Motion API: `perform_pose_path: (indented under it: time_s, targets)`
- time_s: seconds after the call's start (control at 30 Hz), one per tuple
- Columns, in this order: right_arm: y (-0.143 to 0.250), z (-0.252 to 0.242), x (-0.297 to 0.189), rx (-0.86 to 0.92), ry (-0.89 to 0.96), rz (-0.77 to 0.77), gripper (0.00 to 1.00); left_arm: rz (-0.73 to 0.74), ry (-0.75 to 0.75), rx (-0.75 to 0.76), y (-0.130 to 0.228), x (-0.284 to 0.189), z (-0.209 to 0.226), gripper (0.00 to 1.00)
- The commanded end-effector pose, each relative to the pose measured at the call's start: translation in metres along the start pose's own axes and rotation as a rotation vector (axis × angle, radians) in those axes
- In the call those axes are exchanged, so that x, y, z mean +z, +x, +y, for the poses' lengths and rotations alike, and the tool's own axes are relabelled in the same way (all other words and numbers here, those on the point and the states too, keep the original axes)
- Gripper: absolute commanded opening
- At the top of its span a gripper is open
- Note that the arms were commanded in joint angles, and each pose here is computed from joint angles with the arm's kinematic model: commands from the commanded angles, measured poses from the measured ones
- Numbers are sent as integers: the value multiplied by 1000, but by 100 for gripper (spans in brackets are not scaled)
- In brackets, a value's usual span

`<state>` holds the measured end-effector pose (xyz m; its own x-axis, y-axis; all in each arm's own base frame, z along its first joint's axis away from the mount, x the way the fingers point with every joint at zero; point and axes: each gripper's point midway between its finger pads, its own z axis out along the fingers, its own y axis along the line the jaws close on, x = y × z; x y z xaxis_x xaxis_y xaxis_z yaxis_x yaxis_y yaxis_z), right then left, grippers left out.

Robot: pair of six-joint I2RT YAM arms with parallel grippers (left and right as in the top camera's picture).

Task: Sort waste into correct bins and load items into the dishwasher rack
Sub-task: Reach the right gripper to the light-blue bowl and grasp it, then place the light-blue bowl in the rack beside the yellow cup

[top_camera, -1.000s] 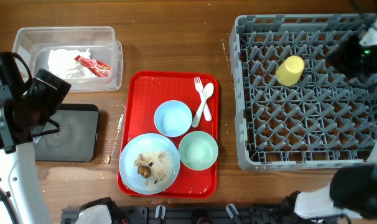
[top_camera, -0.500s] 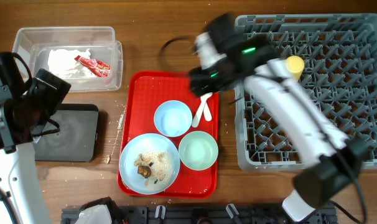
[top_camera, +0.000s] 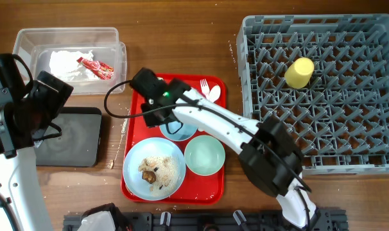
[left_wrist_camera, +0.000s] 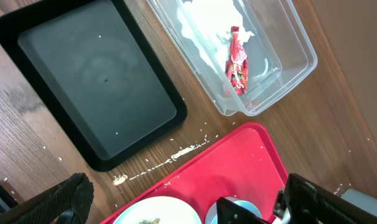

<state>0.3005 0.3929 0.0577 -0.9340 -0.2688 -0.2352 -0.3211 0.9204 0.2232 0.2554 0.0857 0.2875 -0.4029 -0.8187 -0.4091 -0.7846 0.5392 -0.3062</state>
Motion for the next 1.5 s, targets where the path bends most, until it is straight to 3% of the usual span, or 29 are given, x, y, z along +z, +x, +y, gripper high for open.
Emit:
perform_pose_path:
  time_s: [0.0, 0.13, 0.27, 0.3, 0.43, 0.6, 0.73, 0.87, 0.93, 1.03, 1.2, 1.4, 1.47]
  targets:
    - [5, -20, 31, 63, 113, 3, 44, -9, -6, 0, -2, 0, 1, 100]
    - [15, -26, 45, 76, 136, 45, 40, -9, -6, 0, -2, 0, 1, 100]
    - [13, -22, 40, 76, 119, 45, 15, -9, -6, 0, -2, 0, 1, 100]
    - [12, -20, 37, 77, 111, 49, 5, -9, -6, 0, -2, 0, 1, 100]
    - [-17, -12, -15, 61, 61, 5, 4, -9, -7, -1, -2, 0, 1, 100]
    - [-59, -18, -118, -22, -142, -83, 4, -9, -7, -1, -2, 0, 1, 100]
    - [-70, -97, -196, 61, -139, -152, 4, -9, -7, -1, -2, 0, 1, 100]
    - [-53, -187, -249, 116, -140, -157, 4, -9, -6, 0, -2, 0, 1, 100]
    - [-40, -216, -259, 152, -185, -129, 4, -9, -7, -1, -2, 0, 1, 100]
    - [-26, -236, -271, 109, -487, -168, 4, -9, -7, -1, -2, 0, 1, 100]
    - [-5, -259, -266, 158, -813, -298, 4, -9, -6, 0, -2, 0, 1, 100]
    - [18, -270, -235, 231, -922, -336, 4, -9, -6, 0, -2, 0, 1, 100]
    - [27, -278, -209, 307, -901, -273, 4, -9, -7, -1, -2, 0, 1, 100]
